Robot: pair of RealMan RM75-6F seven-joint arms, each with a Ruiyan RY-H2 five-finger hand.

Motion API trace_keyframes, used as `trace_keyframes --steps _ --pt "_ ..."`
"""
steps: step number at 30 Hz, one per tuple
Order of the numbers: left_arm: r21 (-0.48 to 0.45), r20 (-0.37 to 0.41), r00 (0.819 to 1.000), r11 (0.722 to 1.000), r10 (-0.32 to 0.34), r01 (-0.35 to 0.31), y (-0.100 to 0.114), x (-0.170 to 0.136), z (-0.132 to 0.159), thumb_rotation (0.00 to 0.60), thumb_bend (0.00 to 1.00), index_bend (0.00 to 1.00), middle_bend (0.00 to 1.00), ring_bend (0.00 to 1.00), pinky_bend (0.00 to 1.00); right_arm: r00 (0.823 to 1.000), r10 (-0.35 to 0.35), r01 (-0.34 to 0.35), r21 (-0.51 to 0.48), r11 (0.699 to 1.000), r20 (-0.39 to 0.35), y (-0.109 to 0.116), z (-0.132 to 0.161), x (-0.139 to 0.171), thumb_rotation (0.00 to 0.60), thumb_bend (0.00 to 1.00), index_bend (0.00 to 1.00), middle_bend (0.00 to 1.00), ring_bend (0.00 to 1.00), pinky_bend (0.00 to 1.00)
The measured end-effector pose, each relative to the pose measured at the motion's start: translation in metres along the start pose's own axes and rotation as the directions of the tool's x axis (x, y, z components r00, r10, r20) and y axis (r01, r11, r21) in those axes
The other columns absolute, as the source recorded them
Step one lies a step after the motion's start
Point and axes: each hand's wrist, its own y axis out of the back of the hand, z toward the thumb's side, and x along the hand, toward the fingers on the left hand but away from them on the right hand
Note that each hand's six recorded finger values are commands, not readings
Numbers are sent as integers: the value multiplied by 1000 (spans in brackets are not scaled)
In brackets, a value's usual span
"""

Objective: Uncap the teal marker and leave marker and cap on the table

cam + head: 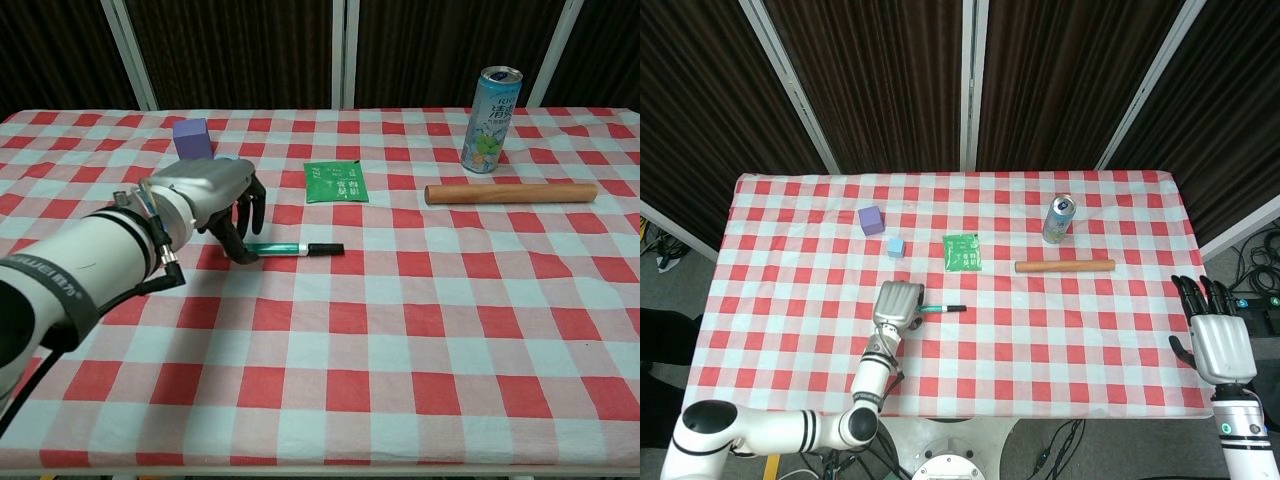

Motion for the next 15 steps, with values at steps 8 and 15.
trace_keyframes --steps 8,15 --pt "37 -4 1000 999 1 -1 -9 6 -1 600 230 526 531 479 595 1000 27 -27 8 1000 9 -8 -3 1 600 154 66 97 0 85" --pt "43 -19 1000 999 -7 7 -12 10 -4 600 230 526 531 479 595 999 39 -39 18 999 5 -13 -3 -1 600 153 93 97 0 85"
